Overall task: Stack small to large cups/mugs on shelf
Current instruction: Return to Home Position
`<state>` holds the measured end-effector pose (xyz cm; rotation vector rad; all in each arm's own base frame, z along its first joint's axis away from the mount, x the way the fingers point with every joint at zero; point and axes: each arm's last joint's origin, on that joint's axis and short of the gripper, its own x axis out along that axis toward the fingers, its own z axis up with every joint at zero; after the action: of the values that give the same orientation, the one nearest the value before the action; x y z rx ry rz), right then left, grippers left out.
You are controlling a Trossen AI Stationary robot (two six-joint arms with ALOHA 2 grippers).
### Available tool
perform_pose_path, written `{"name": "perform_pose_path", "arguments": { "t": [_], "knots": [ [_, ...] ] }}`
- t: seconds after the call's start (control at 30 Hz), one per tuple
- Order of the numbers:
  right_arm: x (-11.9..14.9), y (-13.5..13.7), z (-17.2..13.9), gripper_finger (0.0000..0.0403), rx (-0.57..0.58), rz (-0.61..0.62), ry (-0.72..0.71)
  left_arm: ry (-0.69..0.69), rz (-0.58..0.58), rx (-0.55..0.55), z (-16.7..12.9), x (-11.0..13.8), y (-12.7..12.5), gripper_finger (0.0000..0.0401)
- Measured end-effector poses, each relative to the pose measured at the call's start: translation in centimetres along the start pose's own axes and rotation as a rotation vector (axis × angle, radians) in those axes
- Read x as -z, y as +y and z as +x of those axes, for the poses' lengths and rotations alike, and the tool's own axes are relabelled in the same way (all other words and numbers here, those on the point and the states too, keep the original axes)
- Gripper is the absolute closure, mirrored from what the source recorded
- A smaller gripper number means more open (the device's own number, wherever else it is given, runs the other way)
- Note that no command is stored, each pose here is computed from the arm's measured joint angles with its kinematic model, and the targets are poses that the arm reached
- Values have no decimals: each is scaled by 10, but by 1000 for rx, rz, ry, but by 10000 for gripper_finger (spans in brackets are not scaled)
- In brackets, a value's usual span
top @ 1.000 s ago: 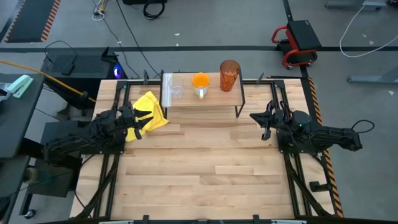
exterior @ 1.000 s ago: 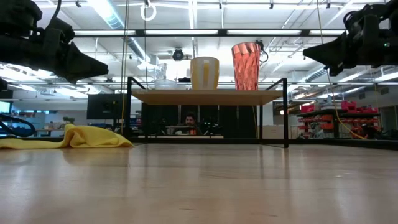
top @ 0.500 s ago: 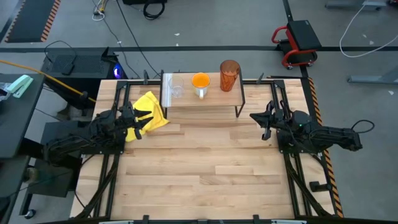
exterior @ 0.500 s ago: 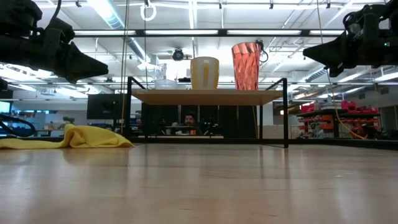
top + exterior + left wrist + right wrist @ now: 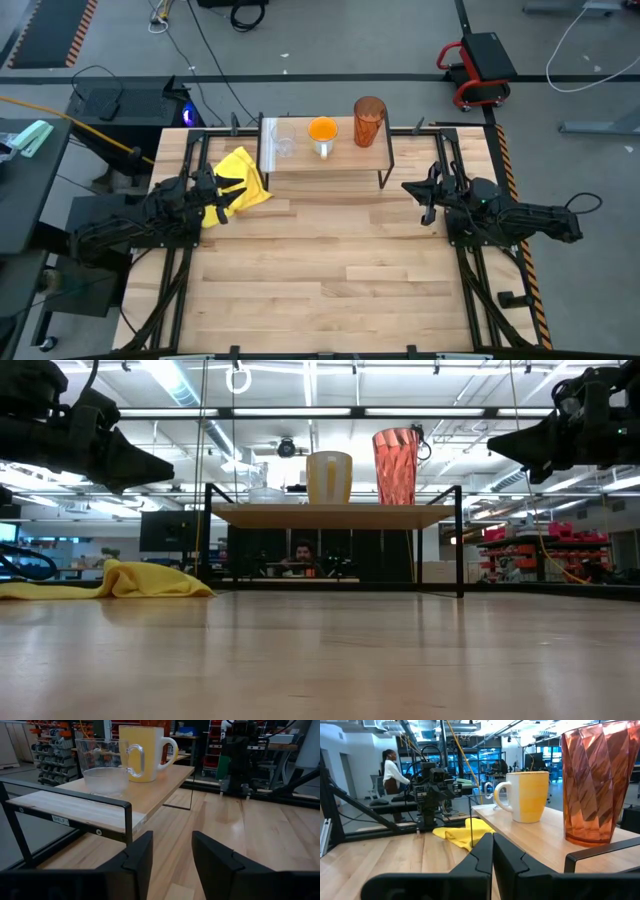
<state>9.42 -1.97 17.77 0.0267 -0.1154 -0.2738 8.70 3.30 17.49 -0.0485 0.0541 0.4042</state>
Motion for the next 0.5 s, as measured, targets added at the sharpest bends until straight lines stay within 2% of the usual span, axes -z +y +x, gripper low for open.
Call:
{"name": "perform_pose_path", "arguments": {
  "t": [0.5],
  "knots": [
    [0, 0, 0, 385, 0, 0, 0, 0, 0, 0, 0, 0, 0, 263]
  ]
}}
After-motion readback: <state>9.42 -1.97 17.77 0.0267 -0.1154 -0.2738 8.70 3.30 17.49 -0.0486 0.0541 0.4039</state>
